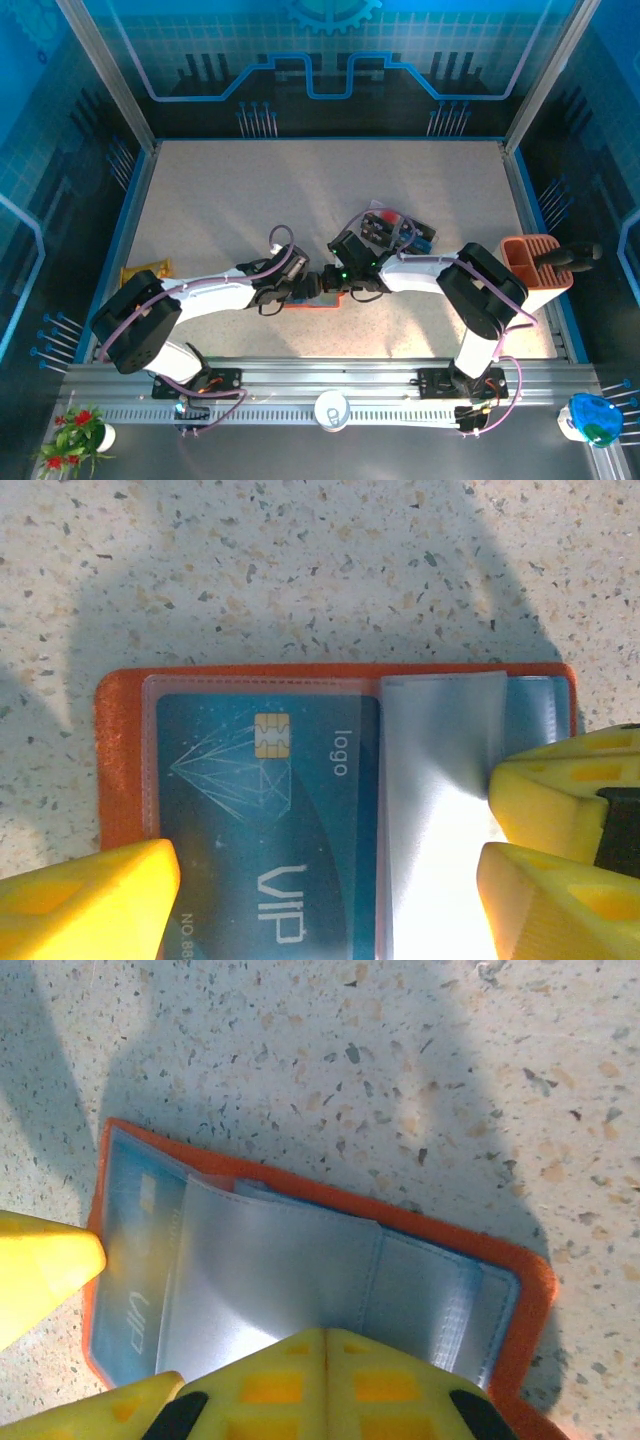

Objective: Put the credit cards into the card holder

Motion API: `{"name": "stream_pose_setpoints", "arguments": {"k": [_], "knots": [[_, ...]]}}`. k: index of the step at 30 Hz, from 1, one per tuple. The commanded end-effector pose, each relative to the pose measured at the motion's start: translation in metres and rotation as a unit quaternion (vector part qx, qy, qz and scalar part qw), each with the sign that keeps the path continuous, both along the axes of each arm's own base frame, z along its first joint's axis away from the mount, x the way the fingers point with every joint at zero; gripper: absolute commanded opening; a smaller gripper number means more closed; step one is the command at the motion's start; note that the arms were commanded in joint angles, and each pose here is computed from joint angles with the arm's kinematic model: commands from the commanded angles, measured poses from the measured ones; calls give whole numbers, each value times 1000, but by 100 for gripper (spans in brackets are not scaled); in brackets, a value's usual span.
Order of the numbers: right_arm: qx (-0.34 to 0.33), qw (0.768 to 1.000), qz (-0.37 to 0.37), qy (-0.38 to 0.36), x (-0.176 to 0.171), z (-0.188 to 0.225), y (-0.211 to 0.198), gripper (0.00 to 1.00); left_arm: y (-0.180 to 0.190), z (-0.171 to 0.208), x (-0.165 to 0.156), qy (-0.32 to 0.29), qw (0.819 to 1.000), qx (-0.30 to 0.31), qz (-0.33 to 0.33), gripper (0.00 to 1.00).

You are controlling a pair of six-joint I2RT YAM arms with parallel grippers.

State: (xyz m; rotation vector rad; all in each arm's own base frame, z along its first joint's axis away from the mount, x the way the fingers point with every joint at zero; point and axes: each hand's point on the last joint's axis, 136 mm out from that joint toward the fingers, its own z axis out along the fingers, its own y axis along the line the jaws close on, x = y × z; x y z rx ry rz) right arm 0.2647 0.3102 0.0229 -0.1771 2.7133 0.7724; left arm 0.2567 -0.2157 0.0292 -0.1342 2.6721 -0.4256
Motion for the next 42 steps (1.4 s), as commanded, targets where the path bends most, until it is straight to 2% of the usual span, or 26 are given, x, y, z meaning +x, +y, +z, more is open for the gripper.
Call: {"name": "stream_pose_setpoints", "arguments": {"k": [1,10,12,14,17,27,31,35,42], "knots": [[5,1000,1,12,-3,-7,-1,0,12,-20,-10,20,999,33,-5,77],[29,1000,-4,-1,1,12,-1,0,17,-34,-16,34,998,50,-11,63],[35,999,-8,-11,3,20,-2,5,17,-35,-17,35,998,51,-11,61],[37,999,-14,-18,5,26,-6,17,18,-37,-17,37,998,52,-11,60],[38,999,-21,-23,6,29,-9,27,17,-37,-17,37,998,51,-11,59],[39,999,-24,2,5,11,-5,39,17,-37,-16,35,998,52,-11,59],[55,998,-17,14,4,8,2,40,17,-37,-16,34,998,51,-11,59],[73,997,-9,16,3,13,7,36,17,-34,-16,32,998,49,-11,60],[102,995,8,14,3,31,16,31,15,-12,-10,9,999,37,-7,70]]}}
